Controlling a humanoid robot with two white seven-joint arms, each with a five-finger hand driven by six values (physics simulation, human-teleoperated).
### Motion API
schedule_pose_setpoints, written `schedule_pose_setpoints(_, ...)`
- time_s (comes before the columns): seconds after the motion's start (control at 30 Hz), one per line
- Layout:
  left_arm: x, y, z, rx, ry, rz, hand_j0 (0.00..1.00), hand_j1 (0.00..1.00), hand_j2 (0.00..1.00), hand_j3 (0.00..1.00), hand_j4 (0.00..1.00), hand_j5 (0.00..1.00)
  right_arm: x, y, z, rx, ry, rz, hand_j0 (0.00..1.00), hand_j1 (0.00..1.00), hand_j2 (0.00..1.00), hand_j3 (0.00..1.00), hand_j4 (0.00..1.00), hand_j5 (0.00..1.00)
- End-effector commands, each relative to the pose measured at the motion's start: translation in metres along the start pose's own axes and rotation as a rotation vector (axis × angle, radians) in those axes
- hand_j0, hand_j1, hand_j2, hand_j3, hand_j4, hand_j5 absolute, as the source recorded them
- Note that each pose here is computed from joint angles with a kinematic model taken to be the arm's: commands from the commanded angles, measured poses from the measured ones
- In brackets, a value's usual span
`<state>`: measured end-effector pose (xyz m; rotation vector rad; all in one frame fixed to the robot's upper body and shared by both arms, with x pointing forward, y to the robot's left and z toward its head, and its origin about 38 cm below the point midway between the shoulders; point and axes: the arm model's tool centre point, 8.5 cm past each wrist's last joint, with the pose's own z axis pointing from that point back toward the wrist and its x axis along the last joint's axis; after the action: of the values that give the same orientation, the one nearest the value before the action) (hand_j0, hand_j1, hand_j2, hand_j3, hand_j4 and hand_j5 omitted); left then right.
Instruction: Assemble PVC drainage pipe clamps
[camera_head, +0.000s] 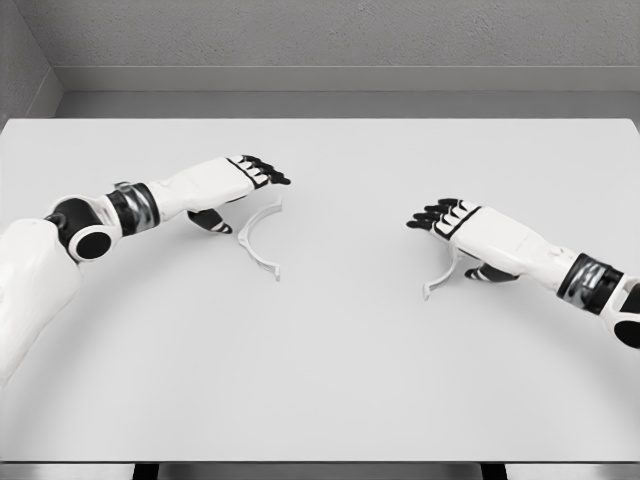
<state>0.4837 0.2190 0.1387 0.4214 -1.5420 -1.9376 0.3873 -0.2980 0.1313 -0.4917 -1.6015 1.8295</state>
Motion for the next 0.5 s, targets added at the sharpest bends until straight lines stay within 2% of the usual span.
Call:
schedule_pose_setpoints(0.0,0.005,-0.001,-0.005,0.0,-0.012,0.006,1.0,1.0,1.0,1.0,1.0,1.0,-0.003,0.003,0.001,0.005,0.01,-0.011,1.0,1.0,1.0,1.0,1.0,1.0)
schedule_pose_setpoints(0.47,0.01,0.0,-0.01,-0.001,-0.027,0.008,1.0,1.0,1.0,1.0,1.0,1.0,-0.005,0.006,-0.011,0.004,0.008,-0.026,1.0,1.0,1.0,1.0,1.0,1.0)
